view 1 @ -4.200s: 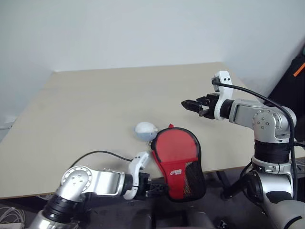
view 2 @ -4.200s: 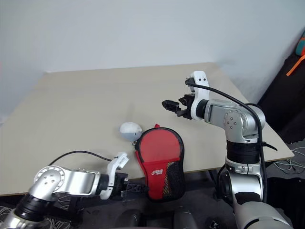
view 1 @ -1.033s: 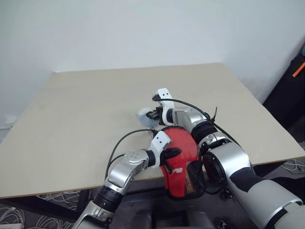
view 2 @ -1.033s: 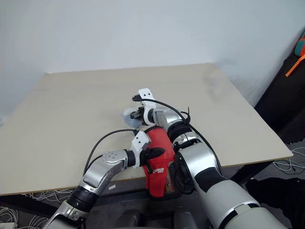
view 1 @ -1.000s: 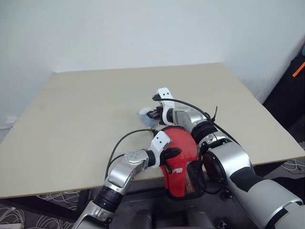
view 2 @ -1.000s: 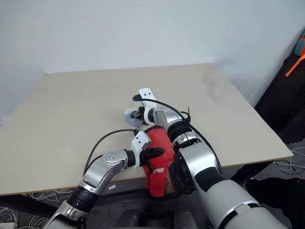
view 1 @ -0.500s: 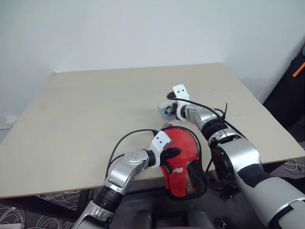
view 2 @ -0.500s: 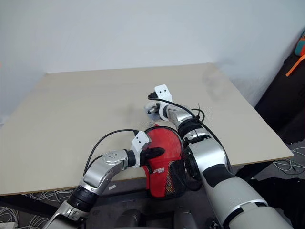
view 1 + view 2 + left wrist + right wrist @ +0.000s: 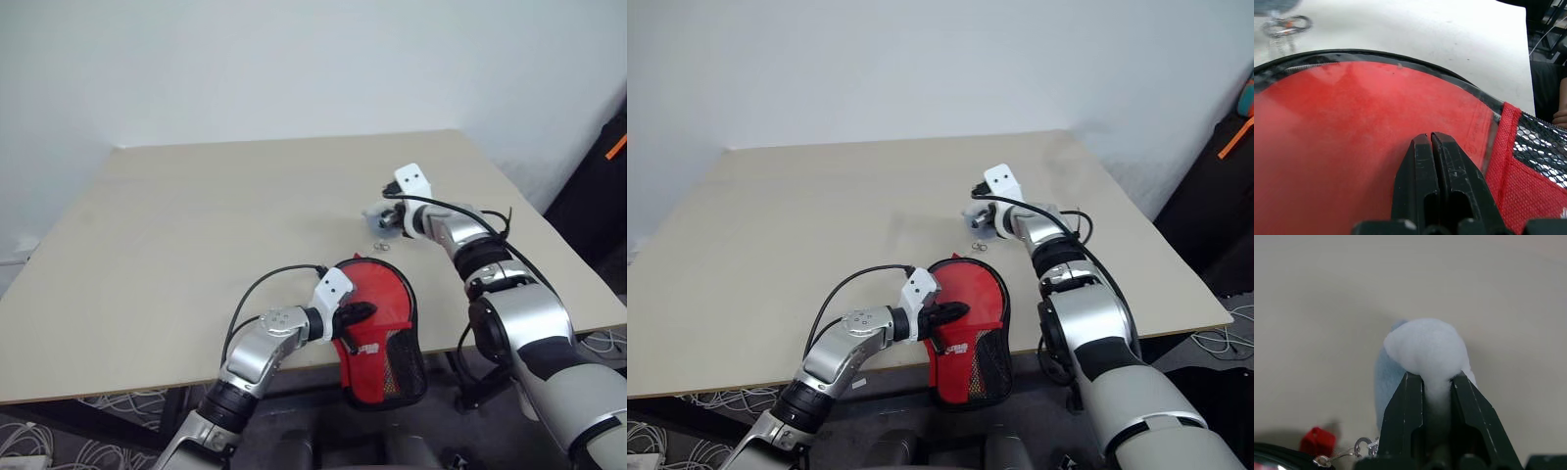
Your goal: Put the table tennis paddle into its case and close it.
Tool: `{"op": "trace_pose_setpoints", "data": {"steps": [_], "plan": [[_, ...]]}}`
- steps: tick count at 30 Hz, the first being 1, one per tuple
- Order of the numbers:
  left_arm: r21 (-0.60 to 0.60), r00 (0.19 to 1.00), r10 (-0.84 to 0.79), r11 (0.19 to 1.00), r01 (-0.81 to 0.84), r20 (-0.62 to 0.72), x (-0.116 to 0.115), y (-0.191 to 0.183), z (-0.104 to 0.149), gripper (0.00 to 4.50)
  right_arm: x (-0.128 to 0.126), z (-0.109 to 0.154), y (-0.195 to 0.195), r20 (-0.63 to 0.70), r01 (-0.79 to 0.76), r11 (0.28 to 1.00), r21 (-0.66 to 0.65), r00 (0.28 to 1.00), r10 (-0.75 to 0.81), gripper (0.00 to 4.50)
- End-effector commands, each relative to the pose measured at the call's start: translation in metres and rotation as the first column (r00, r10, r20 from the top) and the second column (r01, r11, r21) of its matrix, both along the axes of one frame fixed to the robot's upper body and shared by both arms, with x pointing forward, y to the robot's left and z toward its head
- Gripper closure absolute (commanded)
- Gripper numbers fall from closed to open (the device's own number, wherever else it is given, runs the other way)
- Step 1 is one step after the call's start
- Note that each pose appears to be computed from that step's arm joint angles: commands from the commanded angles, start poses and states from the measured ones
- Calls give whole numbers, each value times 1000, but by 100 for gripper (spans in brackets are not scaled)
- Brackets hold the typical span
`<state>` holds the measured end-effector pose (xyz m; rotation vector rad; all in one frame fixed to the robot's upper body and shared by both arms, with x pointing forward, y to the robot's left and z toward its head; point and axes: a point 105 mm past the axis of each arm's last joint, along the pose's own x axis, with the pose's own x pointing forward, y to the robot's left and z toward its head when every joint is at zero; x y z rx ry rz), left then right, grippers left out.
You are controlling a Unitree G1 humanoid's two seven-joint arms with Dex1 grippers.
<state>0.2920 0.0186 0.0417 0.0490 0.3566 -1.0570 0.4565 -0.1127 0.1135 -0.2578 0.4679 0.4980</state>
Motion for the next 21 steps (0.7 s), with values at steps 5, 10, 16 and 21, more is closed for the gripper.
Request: {"op": "trace_pose_setpoints", "data": {"steps": [5, 10, 16, 21], "plan": [[56, 998, 9, 998, -5, -56, -3, 4, -19, 450, -16, 23, -57, 73, -47, 993, -110, 996, 55, 405], [67, 997, 22, 998, -17, -73, -1, 5, -23, 450, -47, 19, -72, 27, -129, 988, -85, 991, 132, 405], [73, 996, 43, 997, -36, -84, 3, 9, -25, 450, -97, 24, -76, -18, -267, 964, 14, 963, 267, 405], [83, 995, 32, 996, -25, -92, 2, 9, -27, 450, -133, 24, -76, -69, -351, 934, 61, 932, 355, 405]]}}
